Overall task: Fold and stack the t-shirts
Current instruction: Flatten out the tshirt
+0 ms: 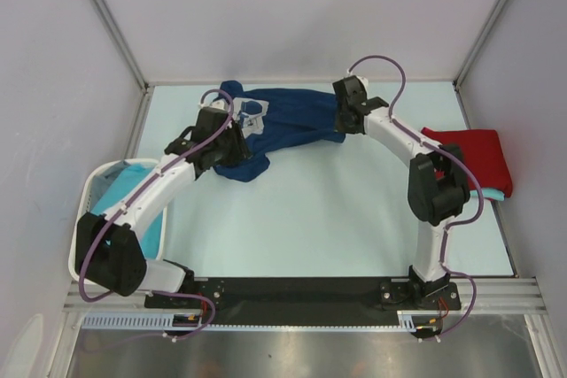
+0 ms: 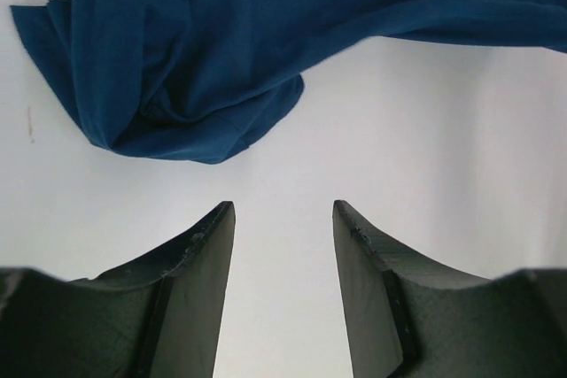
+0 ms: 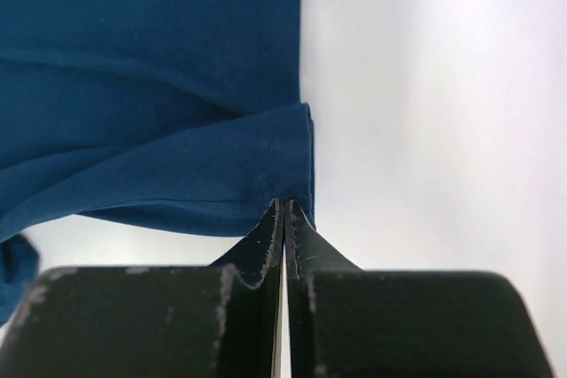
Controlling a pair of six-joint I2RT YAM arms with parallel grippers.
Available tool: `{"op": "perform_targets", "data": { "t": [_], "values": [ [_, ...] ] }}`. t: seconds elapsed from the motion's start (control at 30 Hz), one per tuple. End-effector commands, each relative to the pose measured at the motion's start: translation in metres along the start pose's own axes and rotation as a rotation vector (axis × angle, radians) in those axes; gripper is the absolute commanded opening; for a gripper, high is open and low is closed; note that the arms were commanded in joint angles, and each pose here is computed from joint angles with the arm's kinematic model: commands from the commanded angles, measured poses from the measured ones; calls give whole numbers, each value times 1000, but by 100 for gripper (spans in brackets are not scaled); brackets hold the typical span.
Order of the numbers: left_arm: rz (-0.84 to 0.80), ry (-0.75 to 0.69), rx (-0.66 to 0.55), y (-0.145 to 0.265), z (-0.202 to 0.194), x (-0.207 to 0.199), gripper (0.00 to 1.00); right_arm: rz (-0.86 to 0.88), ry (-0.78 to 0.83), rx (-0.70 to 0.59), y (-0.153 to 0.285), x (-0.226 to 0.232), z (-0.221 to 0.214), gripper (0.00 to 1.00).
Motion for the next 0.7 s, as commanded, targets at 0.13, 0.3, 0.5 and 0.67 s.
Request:
{"op": "perform_targets", "data": {
  "t": [0.13, 0.3, 0.5, 0.67],
  "values": [
    [170, -20, 51, -15, -8, 19, 54, -9, 18, -38, 27, -4, -5, 0],
    [230, 35, 126, -35, -16, 37, 53, -4, 20, -46, 32, -6, -6, 0],
    [280, 73, 161, -53, -14, 52, 49, 0, 20, -40, 31, -6, -7, 0],
    [290, 76, 195, -66, -15, 56, 42, 2, 14, -36, 30, -8, -8, 0]
  ]
}}
Point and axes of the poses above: each gripper's point midway between its finger pads, its own y axis back along the fingers, its own x axis along the line the jaws close on, z = x × y, the point moved 9 cm from there along y, back along the fingers, and after that the axes turned 1 degree about -y, right-handed, at the moved point
